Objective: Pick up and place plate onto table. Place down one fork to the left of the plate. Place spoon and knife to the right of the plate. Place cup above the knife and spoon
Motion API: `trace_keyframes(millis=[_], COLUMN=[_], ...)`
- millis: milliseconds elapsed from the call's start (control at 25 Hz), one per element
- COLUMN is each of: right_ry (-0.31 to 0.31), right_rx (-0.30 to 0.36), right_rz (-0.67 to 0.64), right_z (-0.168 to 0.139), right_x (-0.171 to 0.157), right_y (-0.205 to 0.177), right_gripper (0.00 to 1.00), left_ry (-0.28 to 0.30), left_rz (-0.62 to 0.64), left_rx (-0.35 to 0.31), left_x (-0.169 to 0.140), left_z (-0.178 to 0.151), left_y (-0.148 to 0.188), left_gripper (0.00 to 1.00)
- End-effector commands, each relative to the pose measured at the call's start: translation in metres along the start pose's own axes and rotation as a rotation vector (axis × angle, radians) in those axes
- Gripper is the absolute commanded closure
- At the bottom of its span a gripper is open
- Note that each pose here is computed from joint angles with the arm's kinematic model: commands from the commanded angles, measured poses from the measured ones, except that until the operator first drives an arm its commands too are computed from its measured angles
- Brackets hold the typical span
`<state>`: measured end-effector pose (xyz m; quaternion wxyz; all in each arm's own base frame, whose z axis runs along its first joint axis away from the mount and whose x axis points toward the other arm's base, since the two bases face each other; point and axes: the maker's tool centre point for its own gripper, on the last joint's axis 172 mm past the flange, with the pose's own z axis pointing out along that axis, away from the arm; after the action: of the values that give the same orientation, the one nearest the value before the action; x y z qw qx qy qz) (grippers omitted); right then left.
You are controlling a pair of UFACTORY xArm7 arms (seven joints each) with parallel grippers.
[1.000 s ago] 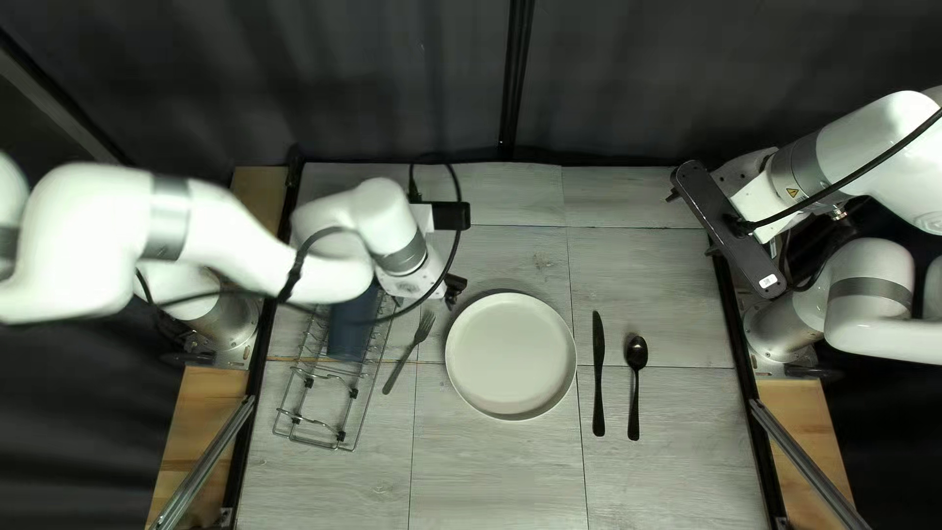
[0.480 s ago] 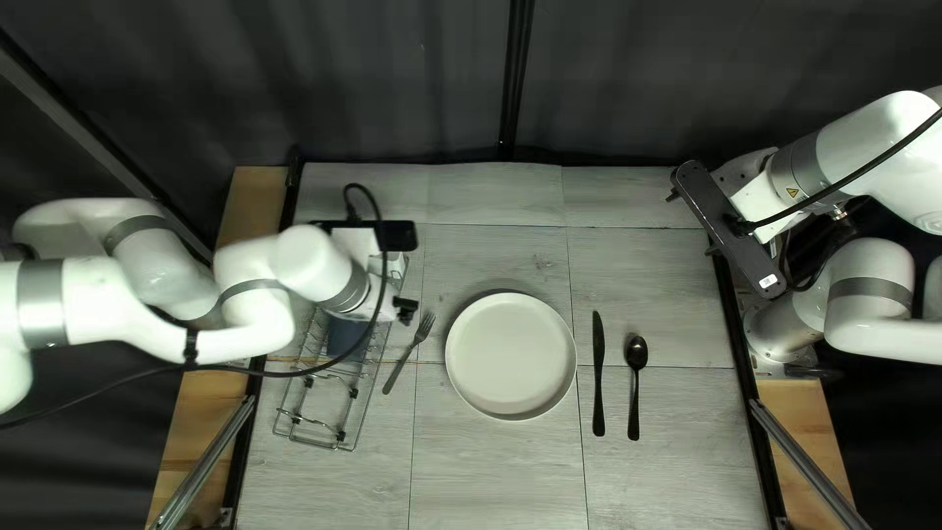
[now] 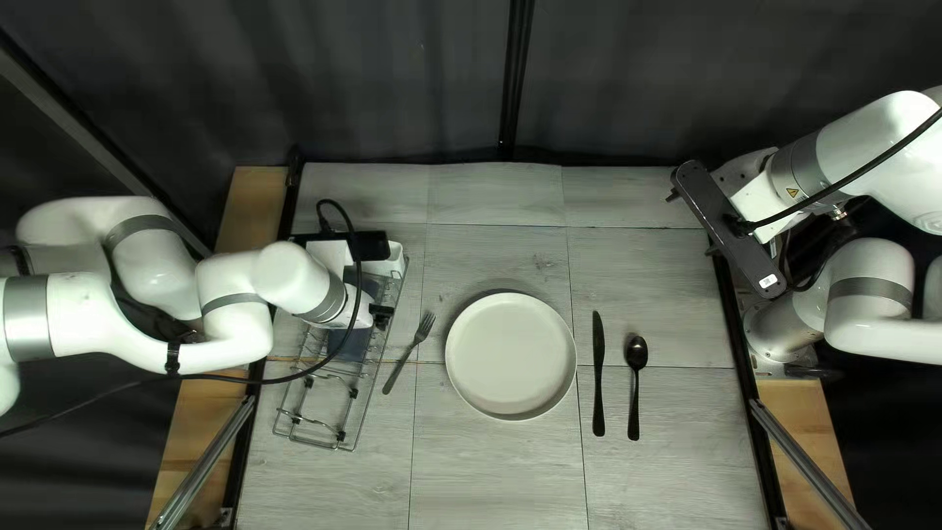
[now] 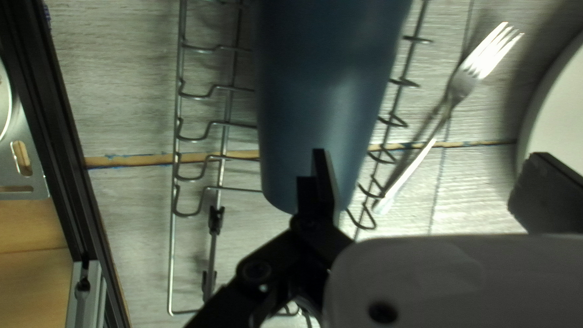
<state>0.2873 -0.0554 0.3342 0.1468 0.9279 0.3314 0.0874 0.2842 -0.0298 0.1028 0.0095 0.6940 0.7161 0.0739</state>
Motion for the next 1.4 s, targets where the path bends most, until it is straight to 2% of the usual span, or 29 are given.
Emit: trace_keyframes(millis=[40, 400, 720, 1400], right_ry=[0.0, 0.0, 0.0, 0.0], right_rx=[0.0, 0.0, 0.0, 0.0], right_rz=[0.0, 0.0, 0.0, 0.0], right_z=[0.0, 0.0, 0.0, 0.0], right_x=[0.0, 0.0, 0.0, 0.0], right_y=[0.0, 0.0, 0.0, 0.0], right_gripper=[0.0, 0.0, 0.0, 0.0], left_ry=[-0.006, -0.017, -0.025, -0.046], left_rz=[0.002, -0.005, -0.008, -0.012], left_rx=[0.004, 0.02, 0.03, 0.061], left_x=[-0.001, 0.005, 0.007, 0.012], left_z=[0.005, 0.019, 0.023, 0.056], left_y=[-0.007, -0.021, -0.026, -0.034], left_gripper=[0.0, 0.0, 0.0, 0.0])
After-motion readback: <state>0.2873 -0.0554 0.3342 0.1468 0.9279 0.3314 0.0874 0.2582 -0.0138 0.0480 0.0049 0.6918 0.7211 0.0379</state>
